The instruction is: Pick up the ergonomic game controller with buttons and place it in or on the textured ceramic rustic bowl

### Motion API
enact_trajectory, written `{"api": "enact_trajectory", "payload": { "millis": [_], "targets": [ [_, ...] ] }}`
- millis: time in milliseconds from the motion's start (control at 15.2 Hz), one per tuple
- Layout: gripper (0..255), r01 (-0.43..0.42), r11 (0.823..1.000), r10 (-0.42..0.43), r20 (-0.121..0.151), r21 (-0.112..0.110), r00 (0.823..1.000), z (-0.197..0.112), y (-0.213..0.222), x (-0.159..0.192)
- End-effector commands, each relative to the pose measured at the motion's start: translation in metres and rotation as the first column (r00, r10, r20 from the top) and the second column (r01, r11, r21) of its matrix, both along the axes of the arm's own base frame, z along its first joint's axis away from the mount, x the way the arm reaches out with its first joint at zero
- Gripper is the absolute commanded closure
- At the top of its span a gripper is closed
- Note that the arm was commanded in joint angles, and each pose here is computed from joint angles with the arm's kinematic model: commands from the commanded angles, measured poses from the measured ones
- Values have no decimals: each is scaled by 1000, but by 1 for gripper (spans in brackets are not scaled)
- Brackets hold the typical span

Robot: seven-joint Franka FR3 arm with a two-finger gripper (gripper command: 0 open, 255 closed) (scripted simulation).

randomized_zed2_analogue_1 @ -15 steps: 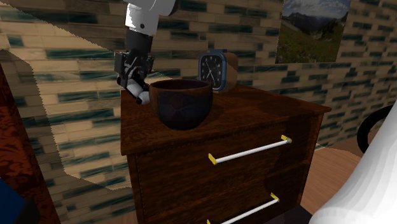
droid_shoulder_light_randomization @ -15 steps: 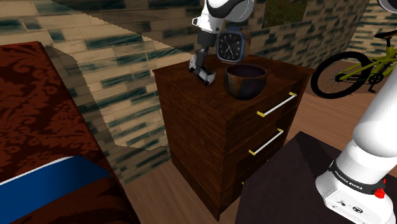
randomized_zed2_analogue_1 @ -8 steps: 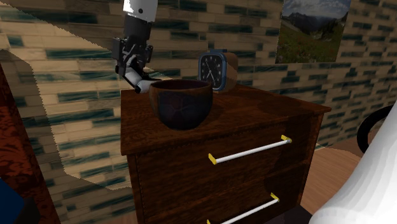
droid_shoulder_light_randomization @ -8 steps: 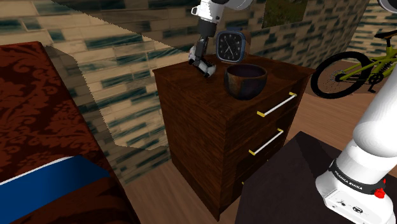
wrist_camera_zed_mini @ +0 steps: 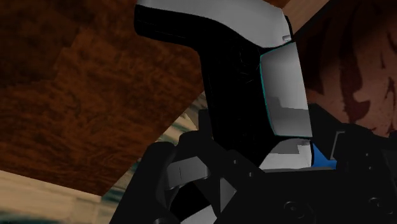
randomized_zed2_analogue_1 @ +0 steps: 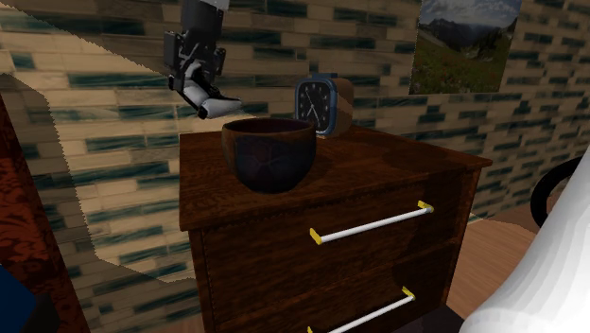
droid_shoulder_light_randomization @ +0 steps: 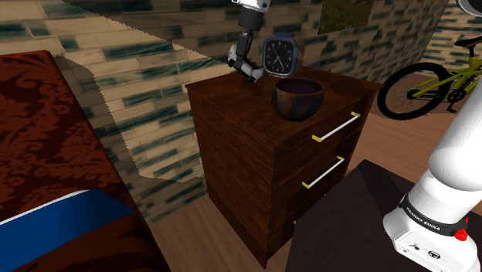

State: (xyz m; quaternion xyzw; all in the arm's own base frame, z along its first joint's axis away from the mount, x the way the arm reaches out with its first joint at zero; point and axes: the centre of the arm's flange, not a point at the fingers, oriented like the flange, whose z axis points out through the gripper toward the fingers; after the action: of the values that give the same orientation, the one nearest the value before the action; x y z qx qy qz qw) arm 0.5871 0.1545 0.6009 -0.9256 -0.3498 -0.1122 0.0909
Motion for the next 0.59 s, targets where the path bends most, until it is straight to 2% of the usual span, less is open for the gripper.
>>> {"api": "enact_trajectory", "payload": {
  "millis": [0, 198, 528],
  "targets": [
    [255, 0, 1000, 0, 0, 0, 1000, 12, 0, -1],
    [255, 0, 1000, 0, 0, 0, 1000, 27, 0, -1],
    [255, 0, 1000, 0, 0, 0, 1000, 29, -31, -59]
  ]
}}
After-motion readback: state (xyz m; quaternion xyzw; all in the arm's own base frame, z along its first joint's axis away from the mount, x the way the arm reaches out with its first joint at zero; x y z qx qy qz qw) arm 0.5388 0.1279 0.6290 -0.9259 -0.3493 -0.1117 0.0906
